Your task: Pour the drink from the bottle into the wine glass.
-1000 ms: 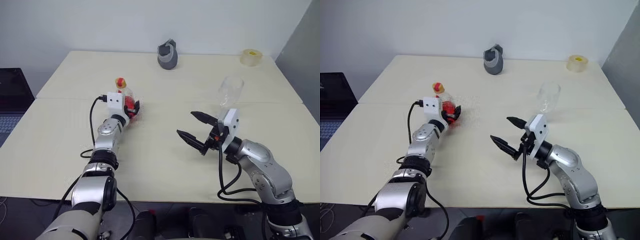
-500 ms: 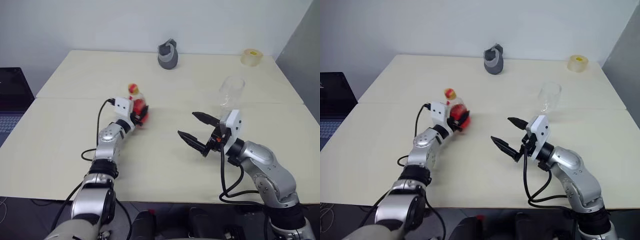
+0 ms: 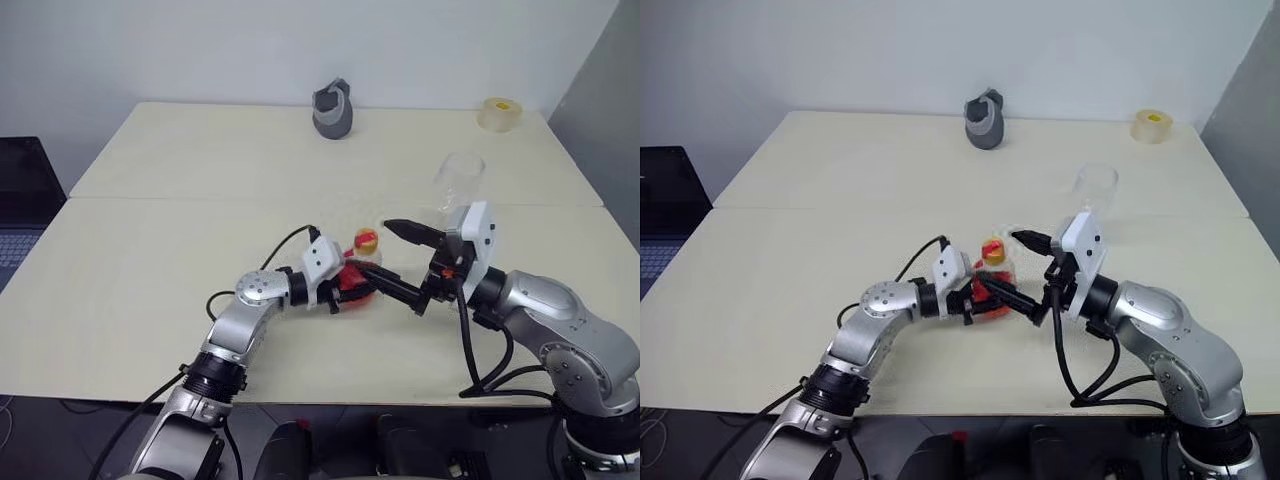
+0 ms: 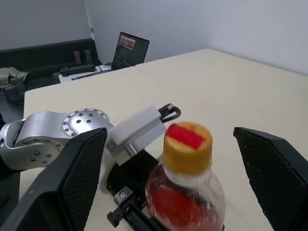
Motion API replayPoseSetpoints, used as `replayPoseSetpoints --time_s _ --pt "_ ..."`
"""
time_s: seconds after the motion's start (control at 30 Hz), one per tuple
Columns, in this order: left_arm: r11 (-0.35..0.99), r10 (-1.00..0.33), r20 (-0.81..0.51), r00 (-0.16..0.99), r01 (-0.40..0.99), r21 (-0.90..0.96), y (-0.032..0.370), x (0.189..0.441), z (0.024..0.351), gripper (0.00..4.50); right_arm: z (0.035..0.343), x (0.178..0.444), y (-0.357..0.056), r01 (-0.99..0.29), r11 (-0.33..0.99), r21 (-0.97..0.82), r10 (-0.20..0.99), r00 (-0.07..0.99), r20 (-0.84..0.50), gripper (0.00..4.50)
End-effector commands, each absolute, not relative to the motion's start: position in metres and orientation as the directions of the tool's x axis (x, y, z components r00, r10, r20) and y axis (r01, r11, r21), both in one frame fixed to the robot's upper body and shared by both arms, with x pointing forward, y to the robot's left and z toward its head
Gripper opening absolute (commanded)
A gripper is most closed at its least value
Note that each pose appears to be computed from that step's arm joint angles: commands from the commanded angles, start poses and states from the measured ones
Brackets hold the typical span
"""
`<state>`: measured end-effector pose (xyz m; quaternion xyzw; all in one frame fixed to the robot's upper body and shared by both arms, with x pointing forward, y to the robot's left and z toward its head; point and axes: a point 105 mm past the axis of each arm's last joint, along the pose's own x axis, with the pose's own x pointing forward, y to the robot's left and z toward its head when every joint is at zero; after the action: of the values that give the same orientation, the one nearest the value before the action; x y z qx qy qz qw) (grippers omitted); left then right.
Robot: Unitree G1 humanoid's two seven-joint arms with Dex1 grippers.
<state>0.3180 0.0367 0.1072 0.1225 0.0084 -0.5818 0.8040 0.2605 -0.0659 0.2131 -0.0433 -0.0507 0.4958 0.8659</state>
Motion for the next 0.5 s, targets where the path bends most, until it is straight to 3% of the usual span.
replayPoseSetpoints --time_s 0.03,0.33,0.43,0.5 --pt "0.268 -0.945 -0.121 0.303 0.932 0.242 0.032 0.316 0.123 1.95 0.220 0.259 -0.063 -0.851 0.497 -0.171 0.867 0.496 0.052 4.50" --pt "0.256 -0.946 -0.131 0.295 0.934 0.250 0.032 0.316 0.121 1.95 0.216 0.268 -0.062 -0.833 0.518 -0.196 0.853 0.521 0.039 4.50" --pt "0.254 -0.947 -0.134 0.294 0.934 0.251 0.032 0.315 0.121 1.95 0.215 0.270 -0.061 -0.831 0.520 -0.200 0.851 0.523 0.041 3.89" --pt "0.253 -0.946 -0.136 0.293 0.934 0.253 0.032 0.315 0.120 1.95 0.214 0.272 -0.062 -0.829 0.522 -0.201 0.850 0.525 0.039 3.15"
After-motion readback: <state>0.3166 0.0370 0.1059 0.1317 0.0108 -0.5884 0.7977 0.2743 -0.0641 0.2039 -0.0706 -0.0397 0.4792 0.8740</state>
